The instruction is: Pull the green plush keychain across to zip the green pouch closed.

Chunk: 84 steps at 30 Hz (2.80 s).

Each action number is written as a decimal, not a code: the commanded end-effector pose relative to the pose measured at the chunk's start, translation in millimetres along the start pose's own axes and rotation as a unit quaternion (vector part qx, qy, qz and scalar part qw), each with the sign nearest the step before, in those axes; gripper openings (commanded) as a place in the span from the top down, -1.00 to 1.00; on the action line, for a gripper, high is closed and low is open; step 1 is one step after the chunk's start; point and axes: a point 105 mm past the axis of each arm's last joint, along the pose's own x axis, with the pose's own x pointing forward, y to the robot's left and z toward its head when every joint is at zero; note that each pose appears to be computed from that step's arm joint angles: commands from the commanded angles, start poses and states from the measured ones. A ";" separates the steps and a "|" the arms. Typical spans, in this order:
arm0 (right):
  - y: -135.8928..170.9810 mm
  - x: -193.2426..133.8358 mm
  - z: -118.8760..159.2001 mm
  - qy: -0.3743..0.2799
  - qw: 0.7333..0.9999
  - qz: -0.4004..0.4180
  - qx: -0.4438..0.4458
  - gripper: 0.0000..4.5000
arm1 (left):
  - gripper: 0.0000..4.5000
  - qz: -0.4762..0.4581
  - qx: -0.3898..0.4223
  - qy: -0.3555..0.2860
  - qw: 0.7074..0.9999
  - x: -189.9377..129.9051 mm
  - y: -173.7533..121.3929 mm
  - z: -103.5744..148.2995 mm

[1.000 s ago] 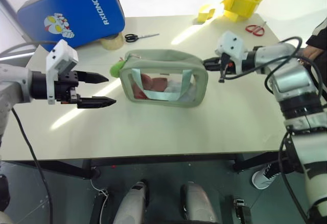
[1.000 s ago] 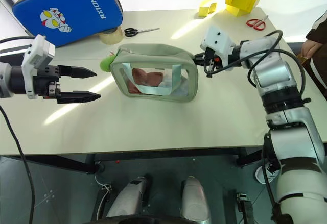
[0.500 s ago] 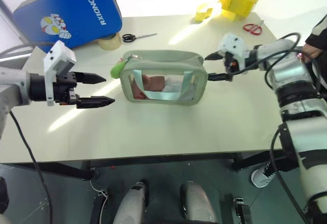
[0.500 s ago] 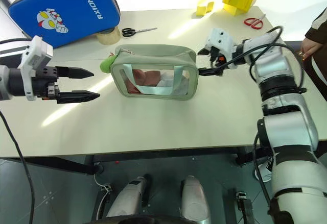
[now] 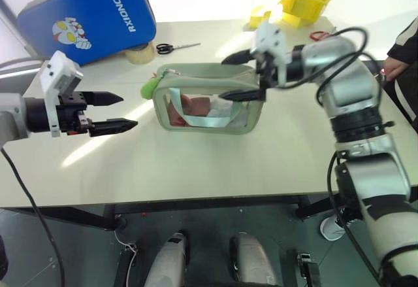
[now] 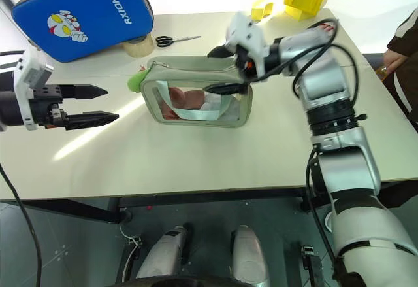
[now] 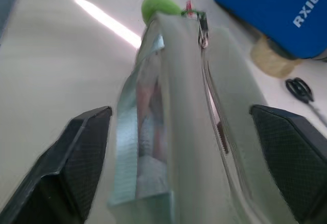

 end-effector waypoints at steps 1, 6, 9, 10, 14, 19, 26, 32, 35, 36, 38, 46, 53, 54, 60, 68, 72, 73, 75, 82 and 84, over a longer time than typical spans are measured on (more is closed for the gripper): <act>-11.5 4.4 13.1 0.008 0.998 -0.024 -0.062 -0.98 | -1.00 0.011 0.020 -0.013 1.000 -7.2 -0.1 11.0; -8.3 10.5 16.3 0.005 0.998 -0.003 -0.060 -0.88 | -1.00 0.016 0.021 -0.012 1.000 -9.7 -1.6 10.4; -6.2 9.2 12.6 0.014 0.998 0.008 -0.061 -0.44 | -1.00 0.022 0.021 -0.011 0.999 -11.6 -0.6 9.4; -5.8 8.3 10.5 0.018 0.998 0.011 -0.062 -0.22 | -1.00 0.023 0.022 -0.011 0.999 -11.8 -0.6 9.4; -4.1 5.7 4.1 0.034 0.996 0.017 -0.076 0.69 | -1.00 0.026 0.023 -0.012 0.999 -12.2 -0.4 10.1; -4.2 -6.6 14.9 0.015 0.995 0.026 -0.092 0.97 | -1.00 0.034 0.024 -0.013 0.999 -14.1 3.4 10.8; -0.5 -19.0 28.4 -0.010 0.994 0.031 -0.103 0.97 | -1.00 0.050 0.021 -0.015 0.998 -20.9 11.7 10.6; 17.1 -3.9 14.5 -0.001 0.996 0.035 -0.083 0.97 | -1.00 0.050 0.024 -0.016 0.998 -19.2 14.2 11.0; 26.4 -5.0 13.0 0.005 0.996 0.054 -0.078 0.97 | -1.00 0.050 0.026 -0.015 0.998 -19.9 15.1 11.6; 27.8 -5.5 13.6 0.005 0.996 0.057 -0.076 0.97 | -1.00 0.050 0.026 -0.015 0.998 -20.2 15.5 11.8; 26.5 -7.8 15.9 0.000 0.997 0.052 -0.064 0.82 | -1.00 0.050 0.027 -0.015 0.998 -20.1 15.7 12.0; 12.5 -37.3 25.6 -0.016 1.000 0.008 -0.015 -0.86 | -1.00 0.048 0.026 -0.014 0.998 -20.9 16.2 12.2; 12.9 -72.7 0.1 0.035 0.999 -0.039 0.012 -0.99 | -1.00 0.046 0.026 -0.013 0.999 -18.9 17.3 11.6; 13.1 -74.7 -4.0 0.042 0.998 -0.044 0.015 -0.99 | -1.00 0.044 0.027 -0.013 0.999 -18.2 17.6 12.3; 18.2 -78.5 -22.3 0.060 0.996 -0.054 0.031 -0.99 | -1.00 0.036 0.033 -0.014 0.999 -13.0 19.7 16.4; 16.8 -76.8 -27.0 0.059 0.995 -0.068 0.036 0.52 | -1.00 0.029 0.034 -0.012 0.999 -9.5 19.6 15.4; 15.8 -76.5 -25.9 0.056 0.995 -0.073 0.036 0.99 | -1.00 0.025 0.034 -0.012 0.999 -7.0 18.0 14.8; 15.3 -76.2 -26.1 0.055 0.995 -0.075 0.035 0.99 | -1.00 0.024 0.034 -0.012 0.999 -6.2 17.5 14.4; 14.8 -75.5 -25.8 0.054 0.995 -0.077 0.034 0.99 | -1.00 0.023 0.033 -0.012 0.999 -5.5 17.3 13.8; 16.4 -72.8 -19.1 0.044 0.996 -0.072 0.030 0.99 | -1.00 0.024 0.004 -0.016 1.000 7.2 26.0 -0.1; 16.1 -71.5 -18.1 0.042 0.996 -0.072 0.029 0.99 | -1.00 0.030 -0.006 -0.025 0.999 16.7 32.3 -4.5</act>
